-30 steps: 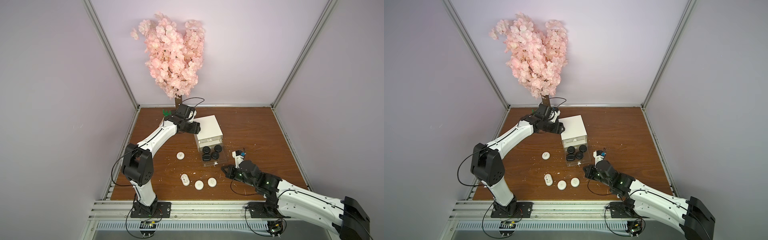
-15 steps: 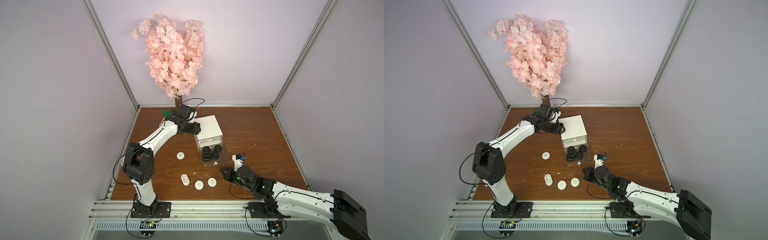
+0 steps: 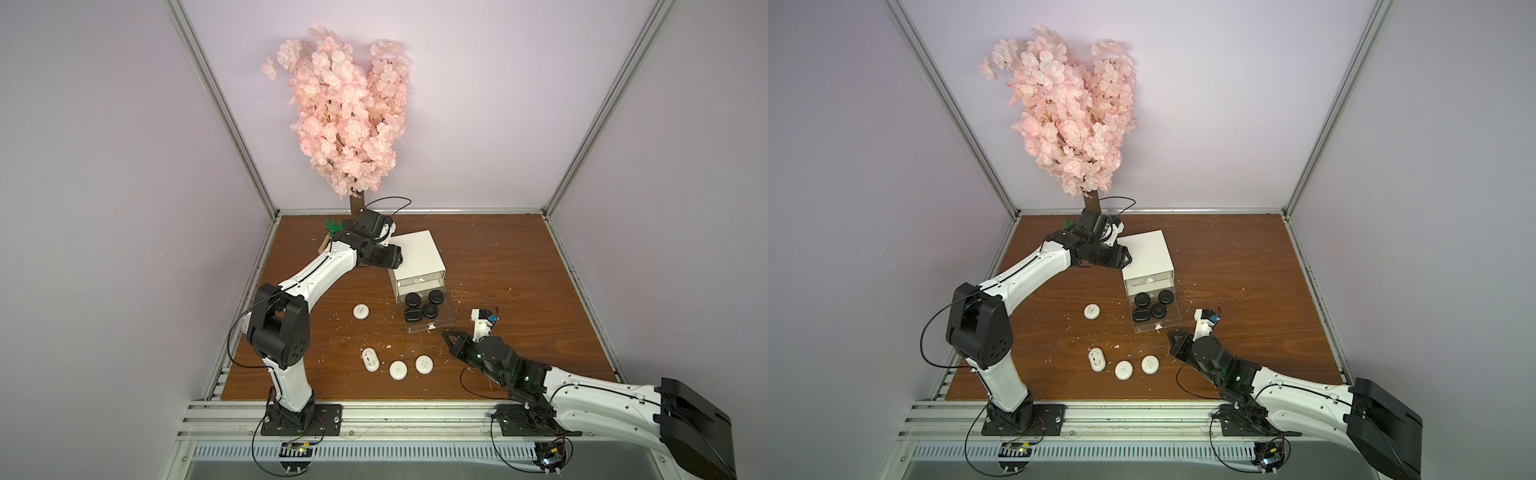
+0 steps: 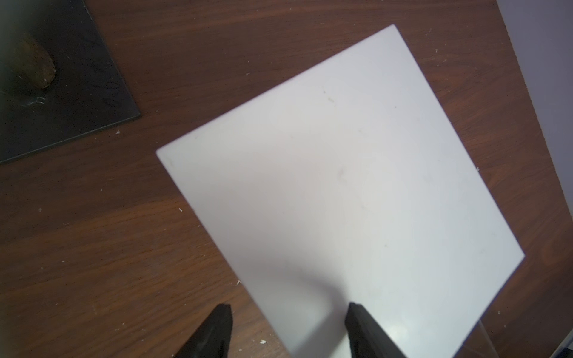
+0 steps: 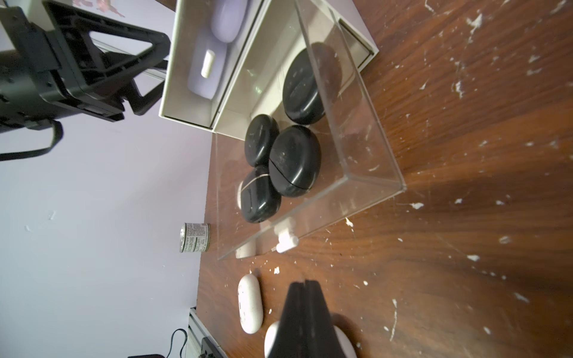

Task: Put the bluetooth earphones in the drawer according to color
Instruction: Close the drawer in the storage box.

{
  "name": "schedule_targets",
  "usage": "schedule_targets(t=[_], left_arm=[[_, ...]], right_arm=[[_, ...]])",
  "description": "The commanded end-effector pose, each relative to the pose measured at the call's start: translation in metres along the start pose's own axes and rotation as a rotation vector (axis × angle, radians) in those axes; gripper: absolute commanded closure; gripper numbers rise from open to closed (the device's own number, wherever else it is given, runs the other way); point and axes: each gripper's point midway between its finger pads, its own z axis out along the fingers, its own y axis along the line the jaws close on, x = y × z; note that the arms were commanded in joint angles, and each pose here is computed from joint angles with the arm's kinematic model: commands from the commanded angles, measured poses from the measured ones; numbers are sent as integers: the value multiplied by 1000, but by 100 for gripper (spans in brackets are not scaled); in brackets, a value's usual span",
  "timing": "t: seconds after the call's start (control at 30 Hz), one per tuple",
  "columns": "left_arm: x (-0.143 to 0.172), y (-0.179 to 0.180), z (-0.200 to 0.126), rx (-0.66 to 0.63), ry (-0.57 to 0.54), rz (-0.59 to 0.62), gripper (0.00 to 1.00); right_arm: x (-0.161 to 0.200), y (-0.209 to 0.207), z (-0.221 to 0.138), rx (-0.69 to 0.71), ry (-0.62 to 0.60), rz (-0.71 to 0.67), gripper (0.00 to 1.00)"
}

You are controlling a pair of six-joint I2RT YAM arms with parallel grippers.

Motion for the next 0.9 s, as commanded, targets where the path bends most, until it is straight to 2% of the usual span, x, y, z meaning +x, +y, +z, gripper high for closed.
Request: schedule_targets(t=[0.0, 0.87], left_arm=[[21, 0, 18, -12, 78, -9, 39], [29, -1, 28, -16, 105, -10, 43]], right_arm=[[-9, 13, 1, -49, -51, 24, 100], [-10, 11, 13, -39, -78, 37, 100]])
